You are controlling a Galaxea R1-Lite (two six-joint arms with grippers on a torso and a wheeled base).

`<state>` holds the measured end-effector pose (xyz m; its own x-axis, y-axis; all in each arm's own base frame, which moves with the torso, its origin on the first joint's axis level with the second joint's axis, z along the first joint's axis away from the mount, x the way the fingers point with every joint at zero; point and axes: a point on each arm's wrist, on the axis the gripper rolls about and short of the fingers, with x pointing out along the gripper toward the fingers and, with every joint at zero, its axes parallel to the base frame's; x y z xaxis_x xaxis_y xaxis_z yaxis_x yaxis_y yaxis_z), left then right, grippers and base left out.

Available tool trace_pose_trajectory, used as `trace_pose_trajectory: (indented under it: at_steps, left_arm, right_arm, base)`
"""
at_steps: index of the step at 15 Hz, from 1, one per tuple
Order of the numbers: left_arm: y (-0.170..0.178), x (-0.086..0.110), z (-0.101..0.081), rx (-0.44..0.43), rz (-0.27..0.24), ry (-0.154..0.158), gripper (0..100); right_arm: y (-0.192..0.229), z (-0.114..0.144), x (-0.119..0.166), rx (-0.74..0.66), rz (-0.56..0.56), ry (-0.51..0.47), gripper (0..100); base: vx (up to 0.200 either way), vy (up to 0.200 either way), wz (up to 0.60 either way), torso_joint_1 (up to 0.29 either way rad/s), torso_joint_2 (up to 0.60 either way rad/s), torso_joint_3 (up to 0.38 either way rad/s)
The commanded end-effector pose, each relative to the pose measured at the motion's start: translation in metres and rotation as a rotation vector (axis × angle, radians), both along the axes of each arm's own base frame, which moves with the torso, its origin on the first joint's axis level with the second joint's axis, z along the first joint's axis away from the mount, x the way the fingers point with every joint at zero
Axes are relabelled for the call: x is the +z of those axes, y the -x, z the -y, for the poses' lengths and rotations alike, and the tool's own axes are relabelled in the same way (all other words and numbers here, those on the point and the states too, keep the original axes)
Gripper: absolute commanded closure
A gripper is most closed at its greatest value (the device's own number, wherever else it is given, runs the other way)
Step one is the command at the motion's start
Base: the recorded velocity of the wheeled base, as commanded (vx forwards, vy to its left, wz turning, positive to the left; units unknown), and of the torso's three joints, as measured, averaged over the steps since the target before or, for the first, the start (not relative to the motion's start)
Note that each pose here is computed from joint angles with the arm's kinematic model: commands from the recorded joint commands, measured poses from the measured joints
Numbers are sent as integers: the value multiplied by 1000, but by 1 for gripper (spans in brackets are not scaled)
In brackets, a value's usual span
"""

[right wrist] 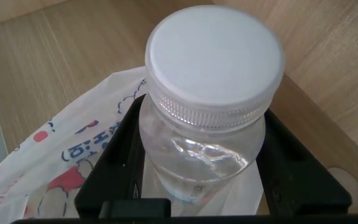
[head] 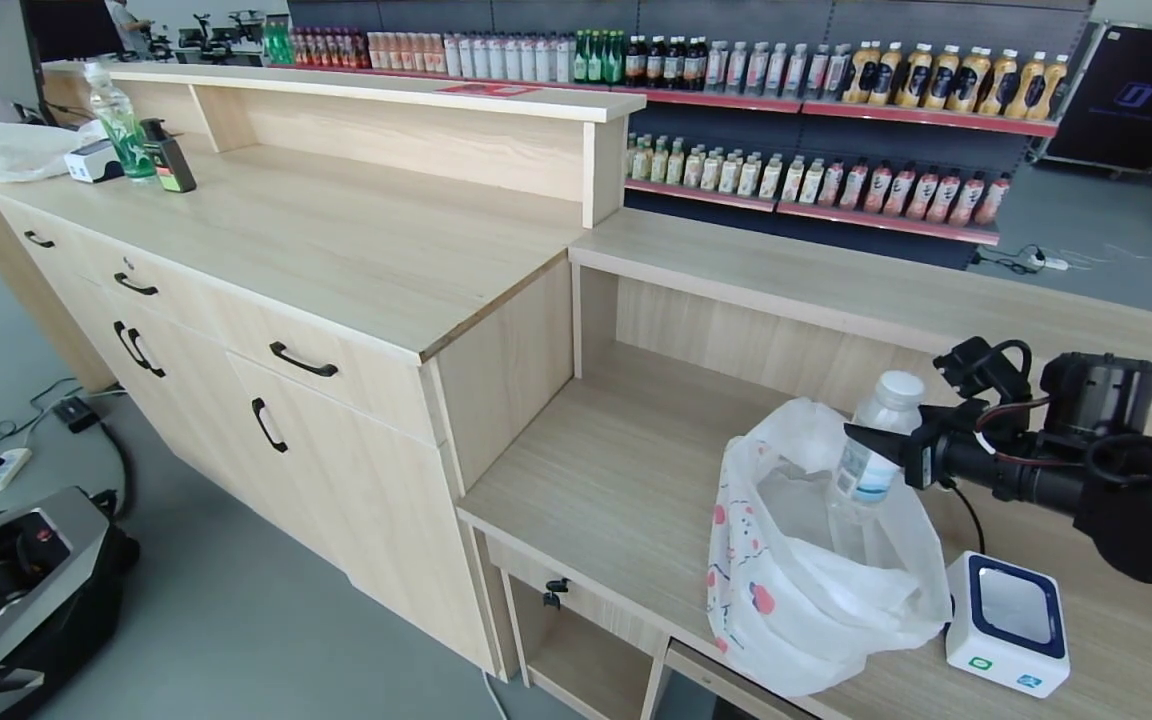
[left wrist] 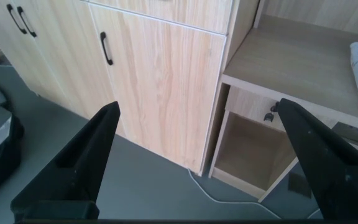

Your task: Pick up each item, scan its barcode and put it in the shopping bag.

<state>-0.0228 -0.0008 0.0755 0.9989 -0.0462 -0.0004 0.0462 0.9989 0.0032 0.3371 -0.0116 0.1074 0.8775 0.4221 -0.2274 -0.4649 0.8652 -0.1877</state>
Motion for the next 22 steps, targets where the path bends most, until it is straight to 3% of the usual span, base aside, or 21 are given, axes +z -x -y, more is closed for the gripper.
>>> trace_pose_trajectory:
  at_steps: [1, 9, 22]
  left_arm:
    - [0, 0, 0, 0, -1, 0, 0]
    - [0, 0, 0, 0, -1, 0, 0]
    - [0, 0, 0, 0, -1, 0, 0]
  right_arm:
    - [-14, 3, -17, -6, -2, 0, 100]
    - [-45, 1, -39, 4, 87, 2, 100]
    - [-79, -10, -63, 35, 107, -4, 100]
  base:
    - [0, 0, 0, 0, 0, 0]
    - [0, 0, 0, 0, 0, 0]
    - [0, 0, 0, 0, 0, 0]
